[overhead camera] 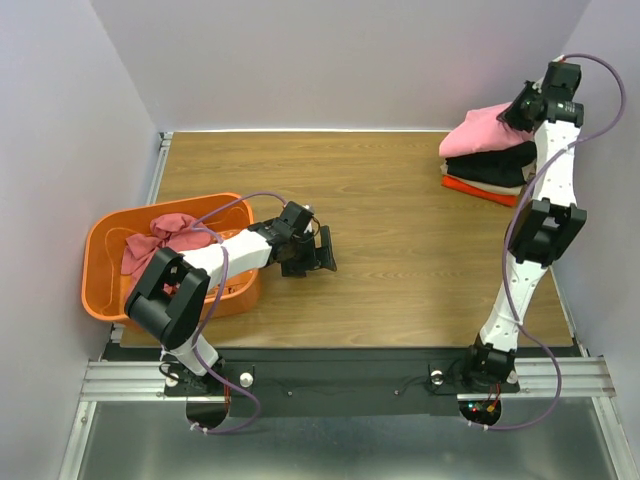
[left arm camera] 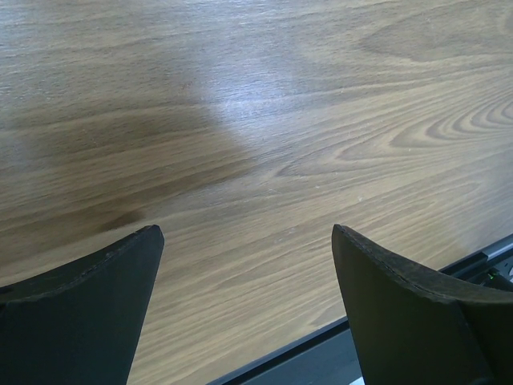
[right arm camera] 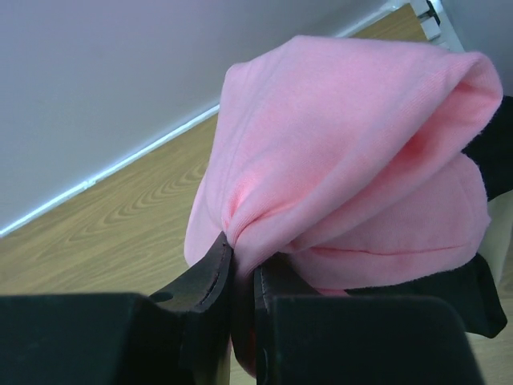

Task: Fold and stack the t-shirts
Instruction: Neatly place the folded tshirt to the corner

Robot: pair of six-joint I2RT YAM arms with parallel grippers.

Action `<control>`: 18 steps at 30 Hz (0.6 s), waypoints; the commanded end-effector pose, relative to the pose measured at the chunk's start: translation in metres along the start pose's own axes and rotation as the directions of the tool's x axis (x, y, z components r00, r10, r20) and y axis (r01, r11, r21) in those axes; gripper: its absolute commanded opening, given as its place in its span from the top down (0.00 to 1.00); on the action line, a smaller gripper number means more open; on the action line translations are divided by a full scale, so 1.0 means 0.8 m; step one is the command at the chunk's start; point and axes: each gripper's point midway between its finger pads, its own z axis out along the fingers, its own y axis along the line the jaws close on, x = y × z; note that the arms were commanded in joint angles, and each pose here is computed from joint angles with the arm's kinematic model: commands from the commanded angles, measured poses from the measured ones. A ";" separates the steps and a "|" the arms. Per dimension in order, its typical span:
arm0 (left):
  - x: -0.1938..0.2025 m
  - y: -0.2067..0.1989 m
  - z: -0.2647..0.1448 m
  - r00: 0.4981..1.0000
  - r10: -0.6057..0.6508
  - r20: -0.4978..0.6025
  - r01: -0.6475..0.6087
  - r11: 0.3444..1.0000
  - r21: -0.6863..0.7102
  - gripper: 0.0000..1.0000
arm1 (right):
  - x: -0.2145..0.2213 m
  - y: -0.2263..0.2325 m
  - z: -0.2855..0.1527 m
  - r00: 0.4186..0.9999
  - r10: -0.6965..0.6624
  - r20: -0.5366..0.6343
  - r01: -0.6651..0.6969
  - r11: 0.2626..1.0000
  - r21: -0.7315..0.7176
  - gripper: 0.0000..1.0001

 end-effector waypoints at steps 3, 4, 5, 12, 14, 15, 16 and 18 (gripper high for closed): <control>-0.002 -0.008 -0.007 1.000 0.004 0.009 -0.004 1.000 0.022 0.02 | -0.039 0.010 -0.017 0.995 -0.023 0.094 0.029 0.997 -0.065 1.00; -0.002 -0.009 -0.008 1.000 0.004 0.010 -0.004 1.000 0.025 0.02 | -0.039 0.003 -0.016 0.995 -0.033 0.095 0.039 0.998 -0.053 1.00; -0.001 -0.007 -0.007 1.000 0.004 0.009 -0.004 1.000 0.022 0.01 | -0.037 -0.003 -0.014 0.995 -0.036 0.090 0.040 0.998 -0.043 1.00; -0.002 -0.007 -0.011 1.000 -0.002 0.018 0.001 1.000 0.018 0.02 | -0.007 -0.042 0.005 0.994 -0.111 0.026 0.110 0.993 0.037 1.00; -0.007 -0.011 -0.016 0.999 0.000 0.035 -0.001 1.000 0.024 0.02 | -0.007 -0.058 0.005 0.992 -0.126 0.029 0.122 0.987 0.102 1.00; -0.010 -0.012 -0.019 0.999 0.001 0.042 -0.002 1.000 0.025 0.02 | -0.006 -0.065 0.005 0.991 -0.134 0.028 0.130 0.983 0.129 1.00; -0.012 -0.012 -0.021 0.999 0.000 0.051 -0.001 1.000 0.022 0.02 | -0.007 -0.073 0.005 0.989 -0.148 0.030 0.142 0.977 0.158 1.00; -0.018 -0.017 -0.029 0.997 0.001 0.071 -0.003 1.000 0.029 0.02 | -0.016 -0.085 0.002 0.987 -0.157 0.047 0.144 0.968 0.208 0.99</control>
